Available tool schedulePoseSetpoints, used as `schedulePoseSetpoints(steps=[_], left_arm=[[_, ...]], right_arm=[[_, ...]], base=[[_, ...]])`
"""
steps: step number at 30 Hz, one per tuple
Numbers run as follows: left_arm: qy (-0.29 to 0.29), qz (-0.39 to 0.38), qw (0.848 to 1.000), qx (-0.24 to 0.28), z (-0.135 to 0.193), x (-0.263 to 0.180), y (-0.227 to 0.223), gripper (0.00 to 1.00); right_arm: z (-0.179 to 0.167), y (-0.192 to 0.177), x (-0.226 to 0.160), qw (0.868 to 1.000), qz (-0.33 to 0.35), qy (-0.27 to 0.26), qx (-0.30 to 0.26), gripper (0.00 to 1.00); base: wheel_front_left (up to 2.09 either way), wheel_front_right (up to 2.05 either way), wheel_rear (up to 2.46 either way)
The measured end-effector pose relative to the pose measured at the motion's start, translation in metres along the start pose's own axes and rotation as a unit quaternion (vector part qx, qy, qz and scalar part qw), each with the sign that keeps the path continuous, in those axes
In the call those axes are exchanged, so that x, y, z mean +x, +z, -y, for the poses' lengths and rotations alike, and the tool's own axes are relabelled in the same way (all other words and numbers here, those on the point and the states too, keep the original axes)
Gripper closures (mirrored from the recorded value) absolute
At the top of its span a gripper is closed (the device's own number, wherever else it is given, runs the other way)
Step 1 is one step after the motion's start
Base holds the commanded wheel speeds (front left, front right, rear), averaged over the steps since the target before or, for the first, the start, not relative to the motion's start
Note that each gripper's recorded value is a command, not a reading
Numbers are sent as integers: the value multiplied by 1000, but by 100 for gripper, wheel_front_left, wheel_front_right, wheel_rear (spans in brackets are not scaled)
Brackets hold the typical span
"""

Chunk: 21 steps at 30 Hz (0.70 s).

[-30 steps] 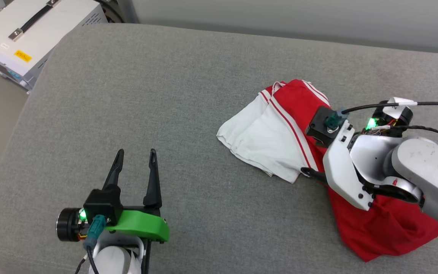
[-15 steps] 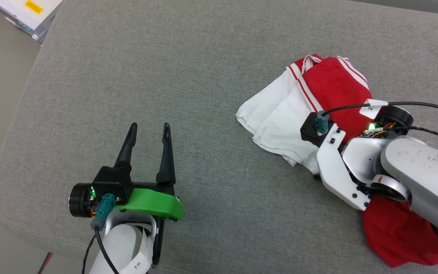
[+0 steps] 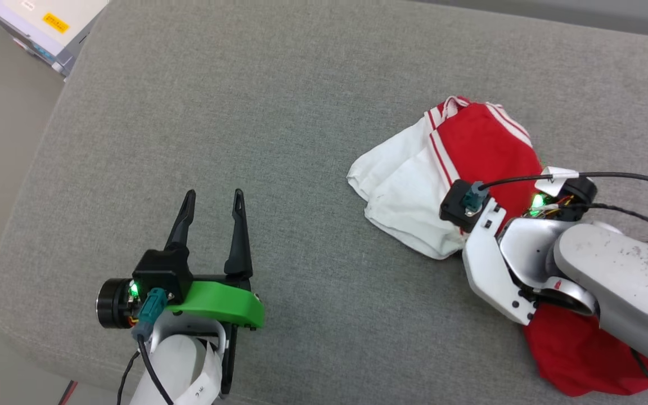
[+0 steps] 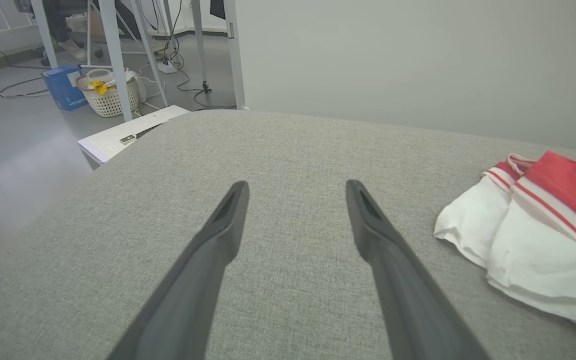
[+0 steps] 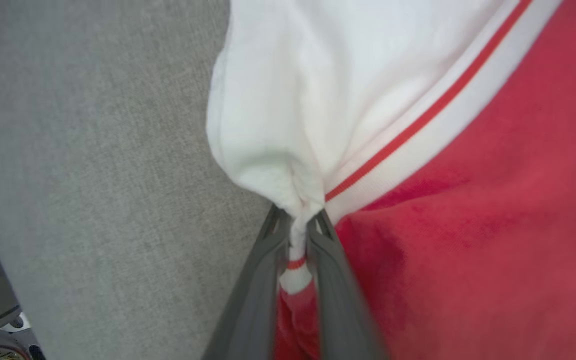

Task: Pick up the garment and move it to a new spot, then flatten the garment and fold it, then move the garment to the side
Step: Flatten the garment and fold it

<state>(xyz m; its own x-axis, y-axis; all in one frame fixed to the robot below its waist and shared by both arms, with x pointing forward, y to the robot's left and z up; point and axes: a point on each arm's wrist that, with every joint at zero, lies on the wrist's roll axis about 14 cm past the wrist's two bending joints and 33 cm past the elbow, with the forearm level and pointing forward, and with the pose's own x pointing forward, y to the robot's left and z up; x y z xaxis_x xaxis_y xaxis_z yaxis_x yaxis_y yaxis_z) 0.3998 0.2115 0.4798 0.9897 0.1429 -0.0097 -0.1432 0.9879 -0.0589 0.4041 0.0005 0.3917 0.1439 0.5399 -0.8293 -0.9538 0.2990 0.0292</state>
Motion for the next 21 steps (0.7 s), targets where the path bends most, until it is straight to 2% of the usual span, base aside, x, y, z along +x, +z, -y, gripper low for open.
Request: schedulePoseSetpoints(steps=[5, 10, 16, 21], left_arm=[[2, 10, 1000, 2, -2, -9, 8, 0], [-3, 12, 1000, -1, 0, -17, 9, 0], [-23, 23, 999, -7, 13, -14, 15, 0], [-43, 26, 999, -11, 26, -9, 16, 0]], right_arm=[[-13, 25, -21, 997, 79, 3, 7, 100], [-7, 45, -56, 985, 166, -16, 37, 100], [22, 54, -103, 954, 267, -65, 115, 100], [60, 27, -132, 917, 320, -126, 202, 100]], base=[[0, 0, 0], [0, 0, 0], [0, 0, 0], [0, 0, 0]])
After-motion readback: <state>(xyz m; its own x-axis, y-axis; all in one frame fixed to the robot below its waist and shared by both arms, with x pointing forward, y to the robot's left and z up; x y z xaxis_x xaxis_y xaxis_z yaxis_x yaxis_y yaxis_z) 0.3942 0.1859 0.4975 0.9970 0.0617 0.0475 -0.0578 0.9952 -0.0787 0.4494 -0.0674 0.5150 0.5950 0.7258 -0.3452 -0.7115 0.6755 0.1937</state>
